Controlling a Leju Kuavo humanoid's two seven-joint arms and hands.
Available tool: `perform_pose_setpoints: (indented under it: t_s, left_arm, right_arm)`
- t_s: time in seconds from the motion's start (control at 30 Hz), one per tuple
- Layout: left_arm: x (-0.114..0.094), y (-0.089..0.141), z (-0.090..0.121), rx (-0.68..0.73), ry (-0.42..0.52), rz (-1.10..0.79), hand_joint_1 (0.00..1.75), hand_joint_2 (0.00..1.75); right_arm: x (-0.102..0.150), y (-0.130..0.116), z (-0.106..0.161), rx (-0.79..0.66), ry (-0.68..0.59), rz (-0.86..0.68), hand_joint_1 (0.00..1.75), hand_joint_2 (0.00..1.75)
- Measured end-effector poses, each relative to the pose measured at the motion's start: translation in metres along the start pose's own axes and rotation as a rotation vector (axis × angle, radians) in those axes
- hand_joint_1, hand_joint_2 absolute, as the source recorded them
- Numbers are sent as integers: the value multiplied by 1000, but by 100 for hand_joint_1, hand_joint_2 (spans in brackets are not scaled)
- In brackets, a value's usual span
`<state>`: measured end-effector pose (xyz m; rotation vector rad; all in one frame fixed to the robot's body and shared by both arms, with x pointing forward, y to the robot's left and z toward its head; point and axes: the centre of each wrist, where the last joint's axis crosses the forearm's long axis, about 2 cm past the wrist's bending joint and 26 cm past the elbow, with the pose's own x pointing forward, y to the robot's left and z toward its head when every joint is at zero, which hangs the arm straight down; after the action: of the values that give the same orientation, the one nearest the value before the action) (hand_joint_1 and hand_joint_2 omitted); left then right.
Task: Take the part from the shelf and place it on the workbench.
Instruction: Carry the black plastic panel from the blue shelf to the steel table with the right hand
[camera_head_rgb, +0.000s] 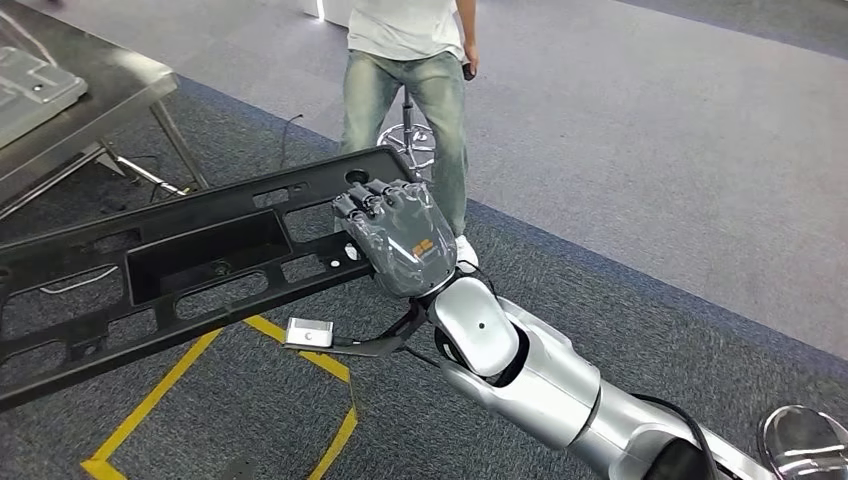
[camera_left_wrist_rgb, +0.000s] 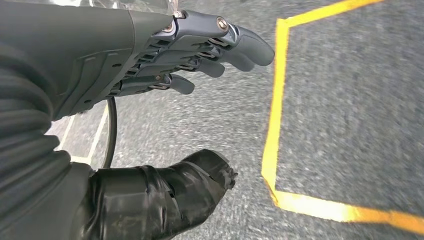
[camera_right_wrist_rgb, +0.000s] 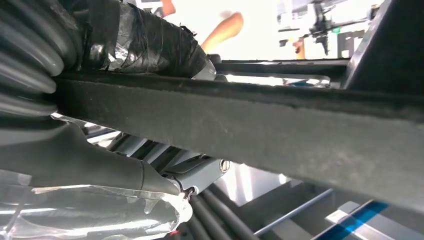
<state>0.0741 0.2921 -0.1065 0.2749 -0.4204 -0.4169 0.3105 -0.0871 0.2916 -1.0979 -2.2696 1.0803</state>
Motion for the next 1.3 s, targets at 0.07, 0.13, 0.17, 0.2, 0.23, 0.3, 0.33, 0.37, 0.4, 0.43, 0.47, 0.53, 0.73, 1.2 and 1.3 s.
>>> perform_pose_setpoints:
  t_s: [0.07,0.13,0.17,0.2,0.23,0.3,0.33,0.37,0.4,0.43,0.47,0.53,0.73,1.2,1.3]
  left_arm:
    - [0,0,0,0,1,0,0,175]
    - [0,0,0,0,0,0,0,175]
    - [0,0,0,0,-1,0,0,175]
    - [0,0,0,-2,-1,1,0,175]
    - [0,0,0,-3,0,1,0,175]
    - [-3,0,1,-8,7,-1,0,175]
    - [-4,-1,1,-10,10,-1,0,175]
    - [-4,0,1,-11,11,-1,0,175]
    - [-3,0,1,-12,9,0,0,175]
    - [-2,0,0,-11,7,0,0,175]
    - [-1,1,0,-11,6,0,0,175]
    - [-2,0,0,-11,7,0,0,175]
    - [-1,1,0,-11,6,0,0,175]
    - [0,0,0,-12,2,1,0,175]
    - [-2,1,0,-12,3,0,0,175]
  right_arm:
    - [0,1,1,2,1,0,175,175]
    - [0,0,1,2,1,1,175,175]
    - [0,0,0,1,1,1,175,175]
    - [0,0,0,1,0,1,175,175]
    - [0,0,0,1,0,1,175,175]
    - [0,0,0,1,1,-1,175,175]
    - [0,0,0,1,1,-2,175,175]
    - [0,0,0,1,1,-4,175,175]
    - [0,0,0,2,1,-5,175,175]
    - [0,0,0,3,2,-7,175,175]
    - [0,0,0,5,3,-9,175,175]
    - [0,1,0,8,5,-12,175,175]
    - [0,0,0,7,4,-14,175,175]
    - [-1,-1,1,8,4,-12,175,175]
    - [-1,-1,0,8,2,-10,175,175]
